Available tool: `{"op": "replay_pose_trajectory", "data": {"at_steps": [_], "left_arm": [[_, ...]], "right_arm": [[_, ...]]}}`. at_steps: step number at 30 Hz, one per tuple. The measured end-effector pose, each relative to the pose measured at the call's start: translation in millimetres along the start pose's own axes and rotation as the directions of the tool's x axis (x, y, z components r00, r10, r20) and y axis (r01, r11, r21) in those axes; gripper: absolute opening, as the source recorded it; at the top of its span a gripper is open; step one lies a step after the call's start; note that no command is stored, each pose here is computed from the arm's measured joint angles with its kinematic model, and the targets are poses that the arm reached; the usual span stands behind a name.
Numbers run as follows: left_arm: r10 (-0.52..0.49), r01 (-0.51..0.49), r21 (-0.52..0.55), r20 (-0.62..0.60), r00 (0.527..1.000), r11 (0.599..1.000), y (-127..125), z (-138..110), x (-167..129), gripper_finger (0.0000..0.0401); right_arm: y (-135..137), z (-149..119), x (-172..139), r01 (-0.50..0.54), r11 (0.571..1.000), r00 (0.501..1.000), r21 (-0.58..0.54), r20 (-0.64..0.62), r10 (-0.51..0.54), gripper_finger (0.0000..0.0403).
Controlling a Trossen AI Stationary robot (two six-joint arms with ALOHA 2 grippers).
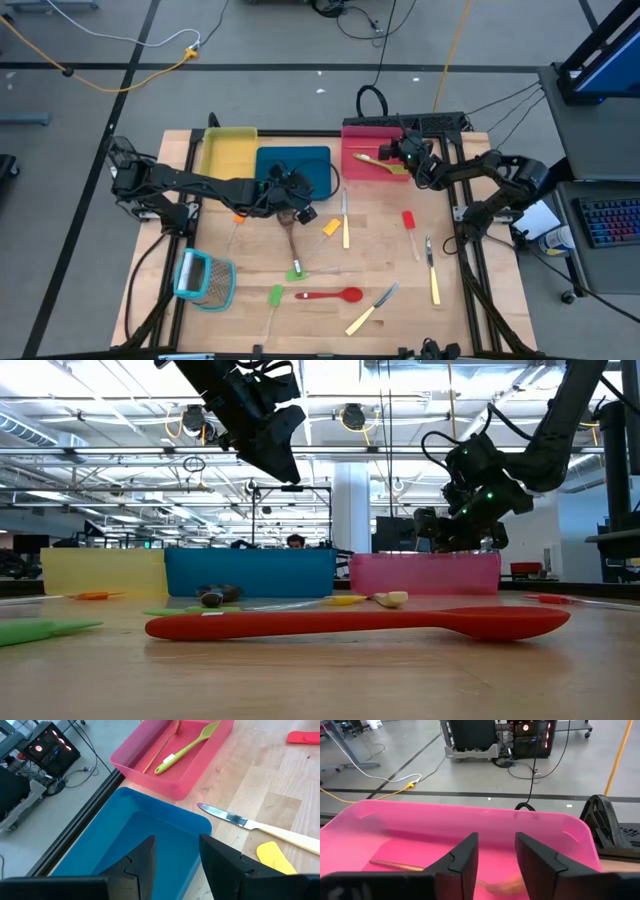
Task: Pick & Place Kitchen Items
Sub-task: Put the brown serving spoon into the red bin
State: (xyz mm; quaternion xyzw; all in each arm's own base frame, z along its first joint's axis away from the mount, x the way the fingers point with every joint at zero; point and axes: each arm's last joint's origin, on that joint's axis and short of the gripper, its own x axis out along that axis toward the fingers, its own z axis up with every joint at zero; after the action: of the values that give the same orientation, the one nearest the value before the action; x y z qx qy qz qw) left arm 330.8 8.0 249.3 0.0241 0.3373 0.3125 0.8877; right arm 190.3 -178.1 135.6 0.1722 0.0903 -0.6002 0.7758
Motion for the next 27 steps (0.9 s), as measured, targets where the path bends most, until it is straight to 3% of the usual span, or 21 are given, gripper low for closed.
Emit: {"op": "replay_pose_trajectory", "data": {"at_steps": [9,14,21,27], "left_arm": [[-0.134,0.134,-0.018,-0.038,0.99,0.991,-3.9,-1.6,-0.4,0.0154],[-0.174,0.167,-0.082,-0.077,0.982,0.982,-4.8,-4.9,-0.9,0.0154],[-0.192,0.141,-0.23,-0.213,0.958,0.963,-10.5,-24.6,-6.2,0.0154],[-0.259,0.132,-0.393,-0.29,0.921,0.91,-21.8,-50.1,-7.8,0.0154]], "right_arm": [[1.4,0.4,-0.5,-0.016,1.0,1.0,-0.005,0.004,0.016,0.0136],[14.8,8.2,-5.4,-0.18,0.982,0.981,-0.057,0.067,0.183,0.0136],[40.6,20.5,-22.9,-0.442,0.88,0.861,-0.173,0.194,0.471,0.0137],[53.3,15.7,-33.3,-0.547,0.804,0.794,-0.234,0.16,0.587,0.0136]]}}
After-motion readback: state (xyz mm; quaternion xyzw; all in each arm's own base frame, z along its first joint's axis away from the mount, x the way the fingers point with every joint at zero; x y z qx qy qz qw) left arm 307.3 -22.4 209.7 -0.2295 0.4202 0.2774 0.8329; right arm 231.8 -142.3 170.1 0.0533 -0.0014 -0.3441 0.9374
